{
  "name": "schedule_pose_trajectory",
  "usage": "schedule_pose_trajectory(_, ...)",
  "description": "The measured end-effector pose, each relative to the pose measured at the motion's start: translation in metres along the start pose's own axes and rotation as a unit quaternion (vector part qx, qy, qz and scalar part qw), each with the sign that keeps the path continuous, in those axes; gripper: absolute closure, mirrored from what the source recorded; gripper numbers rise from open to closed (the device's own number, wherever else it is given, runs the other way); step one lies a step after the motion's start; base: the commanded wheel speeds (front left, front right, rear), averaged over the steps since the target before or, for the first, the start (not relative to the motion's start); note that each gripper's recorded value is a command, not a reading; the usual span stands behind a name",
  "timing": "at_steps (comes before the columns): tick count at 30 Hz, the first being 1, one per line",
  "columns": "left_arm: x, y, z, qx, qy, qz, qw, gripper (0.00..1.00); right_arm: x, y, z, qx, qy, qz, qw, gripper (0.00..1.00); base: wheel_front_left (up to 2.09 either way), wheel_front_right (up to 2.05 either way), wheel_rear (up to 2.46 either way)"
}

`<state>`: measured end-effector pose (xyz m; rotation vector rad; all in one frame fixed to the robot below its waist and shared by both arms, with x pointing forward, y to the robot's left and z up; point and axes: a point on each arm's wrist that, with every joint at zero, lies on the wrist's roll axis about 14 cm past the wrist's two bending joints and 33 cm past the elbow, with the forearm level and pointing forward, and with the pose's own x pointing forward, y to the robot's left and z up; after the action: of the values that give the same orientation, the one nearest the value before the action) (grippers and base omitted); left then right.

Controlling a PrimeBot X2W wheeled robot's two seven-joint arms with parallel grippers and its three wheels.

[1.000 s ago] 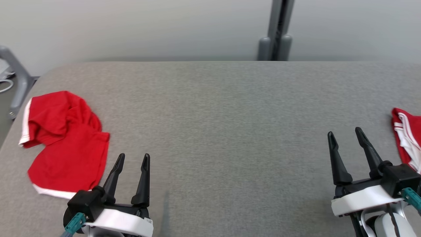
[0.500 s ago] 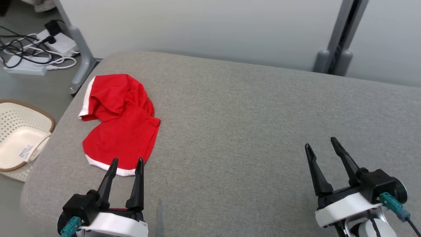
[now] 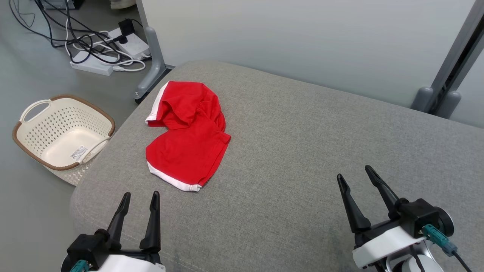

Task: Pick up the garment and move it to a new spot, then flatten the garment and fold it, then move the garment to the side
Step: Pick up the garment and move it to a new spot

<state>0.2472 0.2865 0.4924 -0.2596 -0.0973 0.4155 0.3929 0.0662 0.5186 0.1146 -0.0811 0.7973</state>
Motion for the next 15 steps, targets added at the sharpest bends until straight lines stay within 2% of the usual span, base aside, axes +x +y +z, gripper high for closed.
schedule_pose_trajectory(6,-0.001,0.008,0.005,-0.001,-0.006,0.019,1.0,0.0,0.01,0.007,-0.001,0.001,0.0,0.018,1.0,0.0,0.0,0.0,0.0)
schedule_pose_trajectory(15,-0.004,0.013,0.007,-0.001,-0.011,0.027,1.0,0.0,0.01,0.008,0.0,0.003,0.0,0.018,1.0,0.0,0.0,0.0,0.0)
